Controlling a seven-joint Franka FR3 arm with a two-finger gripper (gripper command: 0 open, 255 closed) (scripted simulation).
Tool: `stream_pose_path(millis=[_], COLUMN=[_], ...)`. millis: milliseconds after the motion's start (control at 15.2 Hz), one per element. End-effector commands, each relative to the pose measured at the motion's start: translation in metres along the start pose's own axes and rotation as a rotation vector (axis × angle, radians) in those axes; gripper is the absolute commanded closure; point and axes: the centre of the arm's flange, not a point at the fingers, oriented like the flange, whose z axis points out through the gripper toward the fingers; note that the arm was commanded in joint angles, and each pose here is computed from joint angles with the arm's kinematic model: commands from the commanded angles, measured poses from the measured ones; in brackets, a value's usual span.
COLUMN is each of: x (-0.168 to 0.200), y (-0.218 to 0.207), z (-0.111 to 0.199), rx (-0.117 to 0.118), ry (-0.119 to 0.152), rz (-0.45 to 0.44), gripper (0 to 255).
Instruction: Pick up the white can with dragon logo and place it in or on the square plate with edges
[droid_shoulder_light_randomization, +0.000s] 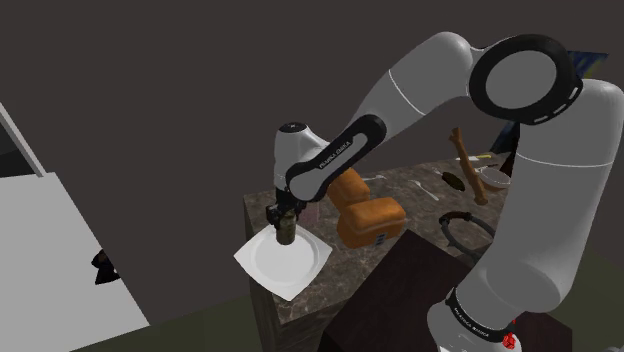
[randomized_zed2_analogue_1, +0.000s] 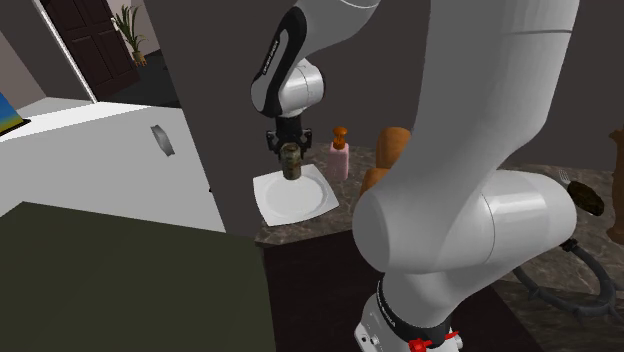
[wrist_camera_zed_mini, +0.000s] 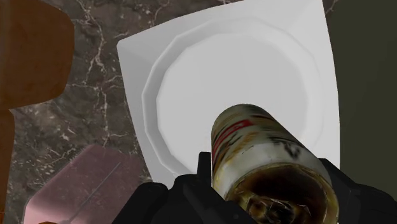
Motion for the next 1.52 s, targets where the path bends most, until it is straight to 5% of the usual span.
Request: stream_pose_path(millis=[0,858,1386,1452], x=[0.001,0.001,0.001,0.001], y=[0.001,0.001,0.001,0.001], z=[0.010,0.079,0.079,0.079], rx=[0.000,0.000,0.000,0.000], ry=[0.001,0.001,0.001,0.001], rz=[0.000,0.000,0.000,0.000], gripper=[255,255,255,0])
